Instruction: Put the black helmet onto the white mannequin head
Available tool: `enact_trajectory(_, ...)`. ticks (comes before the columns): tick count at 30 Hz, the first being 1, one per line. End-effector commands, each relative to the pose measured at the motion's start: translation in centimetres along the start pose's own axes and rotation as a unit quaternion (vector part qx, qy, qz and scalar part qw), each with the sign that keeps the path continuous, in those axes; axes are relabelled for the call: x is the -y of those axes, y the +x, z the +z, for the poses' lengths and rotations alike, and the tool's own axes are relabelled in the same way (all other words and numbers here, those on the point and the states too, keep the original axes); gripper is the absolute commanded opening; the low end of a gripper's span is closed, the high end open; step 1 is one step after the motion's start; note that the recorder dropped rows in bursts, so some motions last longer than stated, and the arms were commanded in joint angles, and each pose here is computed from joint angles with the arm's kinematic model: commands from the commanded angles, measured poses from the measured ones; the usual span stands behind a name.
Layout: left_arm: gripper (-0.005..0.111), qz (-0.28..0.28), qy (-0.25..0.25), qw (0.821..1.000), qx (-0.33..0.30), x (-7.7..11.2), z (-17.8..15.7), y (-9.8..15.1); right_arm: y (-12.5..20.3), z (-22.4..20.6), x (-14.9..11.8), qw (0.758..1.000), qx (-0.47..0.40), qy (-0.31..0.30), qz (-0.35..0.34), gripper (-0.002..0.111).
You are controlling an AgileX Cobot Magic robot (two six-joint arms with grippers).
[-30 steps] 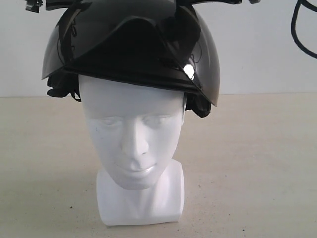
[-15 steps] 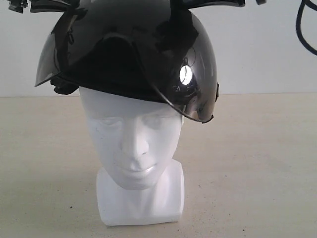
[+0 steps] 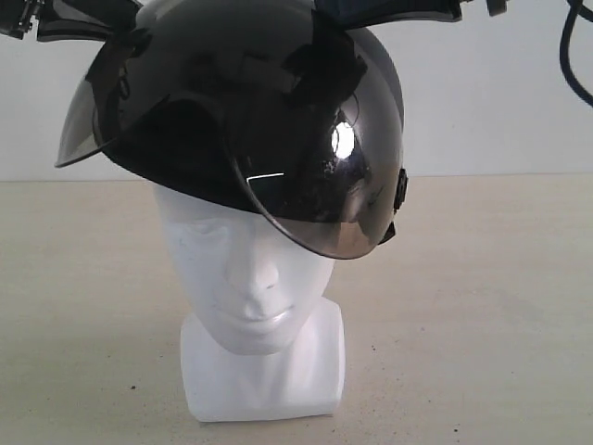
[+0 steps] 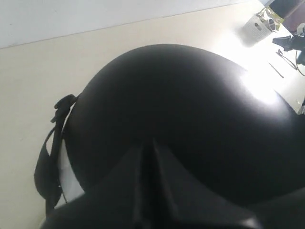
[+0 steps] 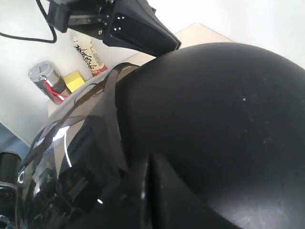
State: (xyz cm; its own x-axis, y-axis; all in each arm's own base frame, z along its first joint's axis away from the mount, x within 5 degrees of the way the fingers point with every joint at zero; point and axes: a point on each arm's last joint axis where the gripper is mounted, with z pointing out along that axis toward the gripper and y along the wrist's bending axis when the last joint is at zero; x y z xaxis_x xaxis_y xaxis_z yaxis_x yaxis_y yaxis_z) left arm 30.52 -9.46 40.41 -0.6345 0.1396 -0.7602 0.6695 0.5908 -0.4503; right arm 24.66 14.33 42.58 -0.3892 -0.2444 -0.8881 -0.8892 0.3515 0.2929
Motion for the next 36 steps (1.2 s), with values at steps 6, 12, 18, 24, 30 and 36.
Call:
enact_trajectory(6,0.004,0.043,0.025,0.998,-0.026,-0.9,1.6,-2.1,0.2,-0.1,-0.7,1.000,-0.010,-0.019,-0.001,0.000)
enact_trajectory(12,0.004,0.031,0.027,0.998,-0.039,-2.6,3.0,-2.0,0.2,-0.1,-0.7,1.000,-0.009,-0.017,-0.002,0.000)
enact_trajectory(18,0.004,0.008,0.037,0.999,-0.035,-2.8,3.5,-2.0,0.1,-0.1,-0.6,1.000,-0.004,-0.010,-0.002,0.000)
enact_trajectory(24,0.004,0.014,0.015,0.999,-0.039,-1.7,2.1,-1.9,0.1,-0.1,-0.6,1.000,-0.004,-0.011,0.002,0.000)
enact_trajectory(30,0.004,0.001,0.022,0.999,-0.042,-0.8,1.5,-0.7,0.1,-0.1,-0.6,1.000,-0.006,-0.013,0.004,0.000)
enact_trajectory(36,0.004,-0.014,0.024,0.998,-0.054,-0.6,1.5,0.6,0.2,-0.1,-0.7,1.000,-0.010,-0.020,0.007,0.000)
